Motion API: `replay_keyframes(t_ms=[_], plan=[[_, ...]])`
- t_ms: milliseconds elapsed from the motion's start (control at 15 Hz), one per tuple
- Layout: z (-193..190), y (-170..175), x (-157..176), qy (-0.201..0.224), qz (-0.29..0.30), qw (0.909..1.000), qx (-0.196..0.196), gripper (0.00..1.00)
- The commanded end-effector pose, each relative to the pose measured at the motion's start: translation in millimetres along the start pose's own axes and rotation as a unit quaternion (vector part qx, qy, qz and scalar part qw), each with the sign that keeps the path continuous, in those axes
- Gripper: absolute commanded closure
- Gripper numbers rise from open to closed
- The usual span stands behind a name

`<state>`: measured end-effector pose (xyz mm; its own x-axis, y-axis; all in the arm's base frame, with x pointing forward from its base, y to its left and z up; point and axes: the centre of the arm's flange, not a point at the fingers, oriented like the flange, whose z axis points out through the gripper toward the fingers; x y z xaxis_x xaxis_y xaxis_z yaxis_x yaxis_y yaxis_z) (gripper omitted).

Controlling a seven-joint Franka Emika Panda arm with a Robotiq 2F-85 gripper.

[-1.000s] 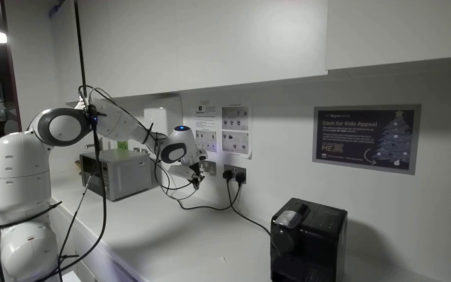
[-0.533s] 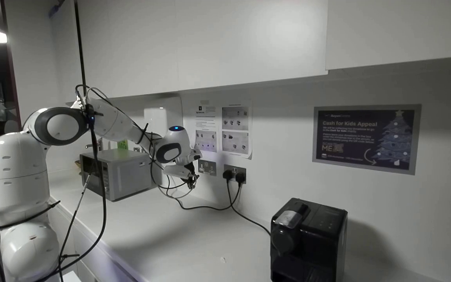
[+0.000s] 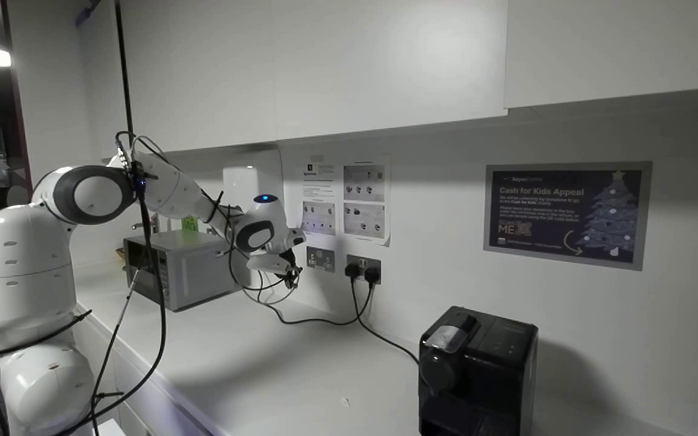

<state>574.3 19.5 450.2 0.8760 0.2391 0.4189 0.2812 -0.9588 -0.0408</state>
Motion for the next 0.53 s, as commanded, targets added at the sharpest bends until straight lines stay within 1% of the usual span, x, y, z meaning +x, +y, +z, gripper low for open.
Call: replay_keyframes(t_ms=[0,67,467], plan=[[-18.7,1.7,-9.4,0.018,-0.012,0.9998,0.002,1.00],[-1.6,-0.4,0.7,0.003,0.000,1.0000,0.000,0.99],[-7.8,-0.3,2.0,0.008,-0.001,1.0000,-0.001,0.99]])
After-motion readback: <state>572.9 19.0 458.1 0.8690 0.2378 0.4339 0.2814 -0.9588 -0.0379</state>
